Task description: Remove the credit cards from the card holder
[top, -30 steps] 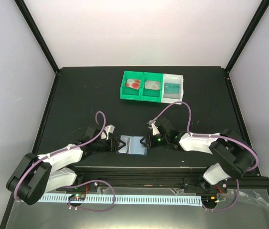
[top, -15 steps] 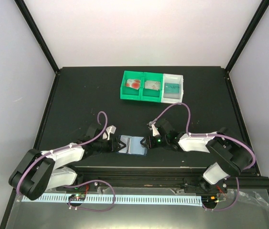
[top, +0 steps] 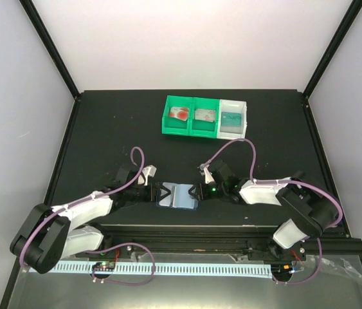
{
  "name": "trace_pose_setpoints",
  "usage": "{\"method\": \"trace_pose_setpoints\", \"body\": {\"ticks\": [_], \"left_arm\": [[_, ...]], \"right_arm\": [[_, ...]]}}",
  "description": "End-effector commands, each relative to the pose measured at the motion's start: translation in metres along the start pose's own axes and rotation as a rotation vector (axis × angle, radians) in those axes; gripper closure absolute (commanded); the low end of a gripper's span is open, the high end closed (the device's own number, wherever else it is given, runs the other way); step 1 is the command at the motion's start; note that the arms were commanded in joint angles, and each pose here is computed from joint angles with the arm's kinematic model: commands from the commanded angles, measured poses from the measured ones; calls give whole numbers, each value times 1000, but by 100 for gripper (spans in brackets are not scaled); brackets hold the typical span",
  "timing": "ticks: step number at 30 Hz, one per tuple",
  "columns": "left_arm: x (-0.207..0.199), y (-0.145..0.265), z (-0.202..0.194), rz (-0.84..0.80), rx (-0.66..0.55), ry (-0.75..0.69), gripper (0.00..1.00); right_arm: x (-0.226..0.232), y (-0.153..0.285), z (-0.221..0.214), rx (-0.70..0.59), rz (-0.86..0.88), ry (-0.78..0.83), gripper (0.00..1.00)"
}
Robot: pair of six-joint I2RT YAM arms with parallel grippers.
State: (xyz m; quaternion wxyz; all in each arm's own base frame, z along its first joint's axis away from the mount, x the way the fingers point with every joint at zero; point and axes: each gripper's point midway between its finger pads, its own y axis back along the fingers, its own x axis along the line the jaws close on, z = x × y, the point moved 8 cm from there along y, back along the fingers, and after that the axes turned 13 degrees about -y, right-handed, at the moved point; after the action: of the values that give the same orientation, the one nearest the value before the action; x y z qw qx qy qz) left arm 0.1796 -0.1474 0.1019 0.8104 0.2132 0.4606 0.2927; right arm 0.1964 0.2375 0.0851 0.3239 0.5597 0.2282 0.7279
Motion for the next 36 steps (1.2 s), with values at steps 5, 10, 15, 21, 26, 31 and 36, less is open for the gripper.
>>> {"method": "trace_pose_setpoints", "body": {"ticks": [5,10,15,21,26,31,36], "left_arm": [[4,1,6,54,-10,-39,36],[1,-3,5,-5,-4,-44,45],[-1,-5,6,-42,-12,-49,51],[3,-7,3,-19,5,-36,44],[7,-6,2,32,8,-22,43],[8,-6,2,43,7,-16,43],[11,-7,0,54,14,-12,43]], "right_arm": [[2,-4,3,-22,10,12,60],[2,-5,3,-19,15,13,60],[4,-5,4,-14,25,16,61],[5,-5,4,-14,27,18,61],[5,-5,3,-12,24,19,61],[4,-5,3,-10,24,18,61],[4,-4,3,-11,25,20,61]]}}
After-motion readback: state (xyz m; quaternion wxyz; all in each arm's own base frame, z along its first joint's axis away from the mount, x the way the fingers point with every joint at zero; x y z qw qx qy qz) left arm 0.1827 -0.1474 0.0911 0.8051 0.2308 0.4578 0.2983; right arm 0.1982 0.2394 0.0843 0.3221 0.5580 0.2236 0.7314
